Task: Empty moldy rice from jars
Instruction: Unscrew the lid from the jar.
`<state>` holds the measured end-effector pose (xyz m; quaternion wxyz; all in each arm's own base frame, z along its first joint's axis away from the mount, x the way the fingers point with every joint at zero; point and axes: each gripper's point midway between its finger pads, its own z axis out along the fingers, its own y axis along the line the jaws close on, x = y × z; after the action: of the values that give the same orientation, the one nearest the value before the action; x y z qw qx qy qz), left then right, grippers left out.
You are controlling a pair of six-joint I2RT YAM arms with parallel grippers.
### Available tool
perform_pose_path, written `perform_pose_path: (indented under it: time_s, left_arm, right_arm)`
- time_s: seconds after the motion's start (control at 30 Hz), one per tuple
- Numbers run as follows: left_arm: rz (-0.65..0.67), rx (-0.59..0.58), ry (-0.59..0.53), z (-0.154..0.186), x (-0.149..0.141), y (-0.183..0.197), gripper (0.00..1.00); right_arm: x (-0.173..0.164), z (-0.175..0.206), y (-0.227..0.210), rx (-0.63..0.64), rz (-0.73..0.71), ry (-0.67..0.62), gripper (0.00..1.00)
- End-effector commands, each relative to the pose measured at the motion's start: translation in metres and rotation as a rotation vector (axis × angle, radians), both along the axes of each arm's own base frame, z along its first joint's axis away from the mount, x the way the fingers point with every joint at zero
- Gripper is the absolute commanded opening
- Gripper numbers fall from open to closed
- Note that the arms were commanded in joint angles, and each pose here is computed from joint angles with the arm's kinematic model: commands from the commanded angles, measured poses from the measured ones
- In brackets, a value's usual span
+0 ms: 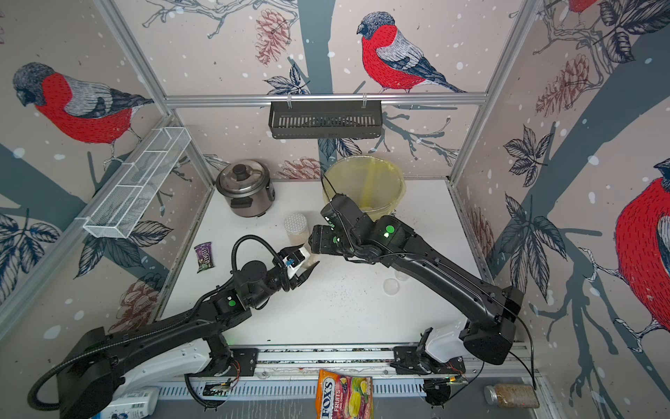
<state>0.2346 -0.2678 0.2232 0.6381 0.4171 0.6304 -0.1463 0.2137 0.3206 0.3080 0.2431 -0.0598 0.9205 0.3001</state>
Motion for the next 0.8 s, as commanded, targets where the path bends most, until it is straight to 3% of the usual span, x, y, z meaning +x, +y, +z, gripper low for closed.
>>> perform_pose_path:
  time_s: [0.0,0.23,0.53,0.77]
  left_arm:
    - [-0.004,-0.026,-0.045,0.014,0.000,-0.001,0.02]
    - [-0.007,-0.046,-0.037,0.016,0.000,-0.002,0.02]
    - [-0.057,-0.133,0.010,0.020,-0.011,-0.004,0.02]
    - [-0.078,-0.174,0.019,0.024,-0.019,0.000,0.02]
  right_arm:
    - [-0.001,0.000,0.002,-0.004,0.023,-0.012,0.69]
    - [-0.003,-0.005,-0.001,-0.031,0.048,-0.016,0.57]
    - [0.005,-0.002,-0.009,-0.095,0.257,-0.128,0.24]
    - [0.014,0.012,-0.023,-0.141,0.362,-0.260,0.24]
